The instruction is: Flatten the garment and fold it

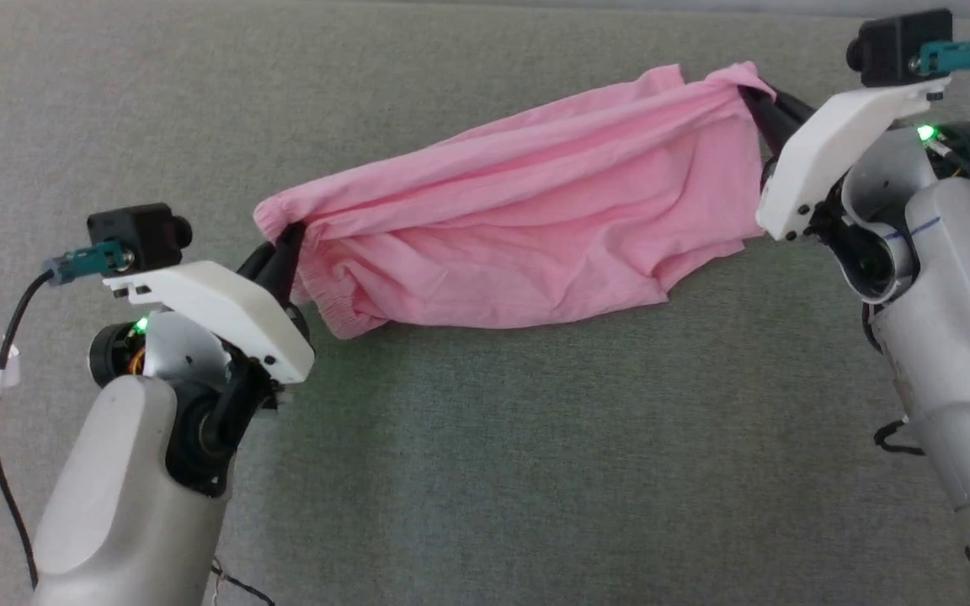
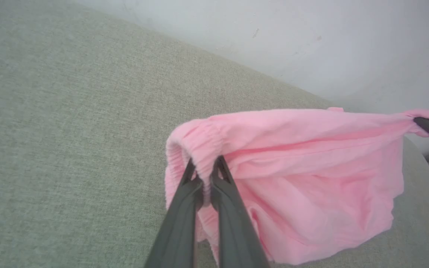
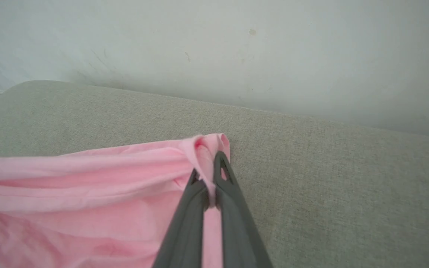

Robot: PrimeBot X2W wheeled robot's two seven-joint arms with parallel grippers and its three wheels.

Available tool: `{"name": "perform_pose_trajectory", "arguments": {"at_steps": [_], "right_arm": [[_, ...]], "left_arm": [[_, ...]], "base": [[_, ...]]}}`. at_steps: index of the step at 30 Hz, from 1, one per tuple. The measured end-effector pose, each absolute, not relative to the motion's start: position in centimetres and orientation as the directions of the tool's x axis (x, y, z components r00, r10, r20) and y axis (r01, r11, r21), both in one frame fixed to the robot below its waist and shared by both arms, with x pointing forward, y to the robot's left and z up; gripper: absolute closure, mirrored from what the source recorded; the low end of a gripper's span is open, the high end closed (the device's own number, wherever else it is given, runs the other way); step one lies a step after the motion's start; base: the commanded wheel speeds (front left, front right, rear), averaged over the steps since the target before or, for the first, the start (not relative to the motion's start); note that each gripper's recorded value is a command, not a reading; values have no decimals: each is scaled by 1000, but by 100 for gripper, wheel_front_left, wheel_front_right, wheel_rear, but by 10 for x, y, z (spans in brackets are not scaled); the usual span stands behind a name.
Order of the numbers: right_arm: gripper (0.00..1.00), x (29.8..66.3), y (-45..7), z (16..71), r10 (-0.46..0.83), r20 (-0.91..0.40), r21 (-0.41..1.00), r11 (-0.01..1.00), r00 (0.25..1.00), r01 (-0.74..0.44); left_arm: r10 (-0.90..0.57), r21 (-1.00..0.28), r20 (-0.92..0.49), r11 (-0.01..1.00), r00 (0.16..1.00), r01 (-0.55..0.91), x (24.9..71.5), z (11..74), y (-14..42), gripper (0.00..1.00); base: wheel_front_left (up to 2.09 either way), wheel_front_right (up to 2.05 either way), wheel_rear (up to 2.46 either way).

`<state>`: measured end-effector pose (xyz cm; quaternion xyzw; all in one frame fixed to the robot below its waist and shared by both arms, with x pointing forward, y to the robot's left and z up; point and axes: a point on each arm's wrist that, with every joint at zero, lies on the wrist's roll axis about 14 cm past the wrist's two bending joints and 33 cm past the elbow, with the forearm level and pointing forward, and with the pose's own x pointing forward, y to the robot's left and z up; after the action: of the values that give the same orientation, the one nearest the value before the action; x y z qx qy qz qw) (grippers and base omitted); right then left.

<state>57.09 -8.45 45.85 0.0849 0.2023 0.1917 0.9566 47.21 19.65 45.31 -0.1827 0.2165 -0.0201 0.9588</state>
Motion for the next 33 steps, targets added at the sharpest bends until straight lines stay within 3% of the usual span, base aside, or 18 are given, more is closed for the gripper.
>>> {"name": "perform_pose_trajectory", "arguments": {"at_steps": [4,5,6,7,8,9,10,18,24,27,33], "right_arm": [[99,585,-74,444,409,-364,237,909,837,-342],[93,587,-72,439,410,-373,233,910,832,-344],[63,588,-71,433,410,-385,230,910,827,-344],[38,589,-69,427,409,-394,228,911,823,-343],[4,589,-67,421,410,-400,229,911,820,-344],[0,588,-65,416,412,-405,230,910,816,-345],[0,587,-63,412,415,-406,226,909,814,-351],[0,578,-55,442,439,-199,154,897,876,-415],[0,554,-60,475,452,-76,121,889,889,-441],[0,538,-65,503,446,16,114,889,895,-444],[0,487,-89,516,408,78,89,906,910,-413]], "left_arm": [[-122,-380,-434,923,893,-59,473,438,197,100],[-123,-384,-436,922,891,-60,474,435,196,100],[-125,-387,-437,920,891,-61,476,433,195,100],[-126,-391,-439,918,890,-62,477,431,195,89],[-127,-395,-441,917,889,-64,477,428,194,69],[-129,-402,-438,913,889,-66,478,427,194,20],[-128,-406,-437,912,890,-68,478,426,194,0],[-71,-383,-341,921,937,-70,474,443,203,0],[32,-290,-261,951,965,-110,453,462,217,0],[50,-264,-244,958,969,-115,441,471,219,0],[-19,-242,-284,969,959,-52,422,482,206,0]], "base": [[0,0,0],[0,0,0],[0,0,0],[0,0,0],[0,0,0],[0,0,0],[0,0,0],[0,0,0],[0,0,0],[0,0,0],[0,0,0]]}}
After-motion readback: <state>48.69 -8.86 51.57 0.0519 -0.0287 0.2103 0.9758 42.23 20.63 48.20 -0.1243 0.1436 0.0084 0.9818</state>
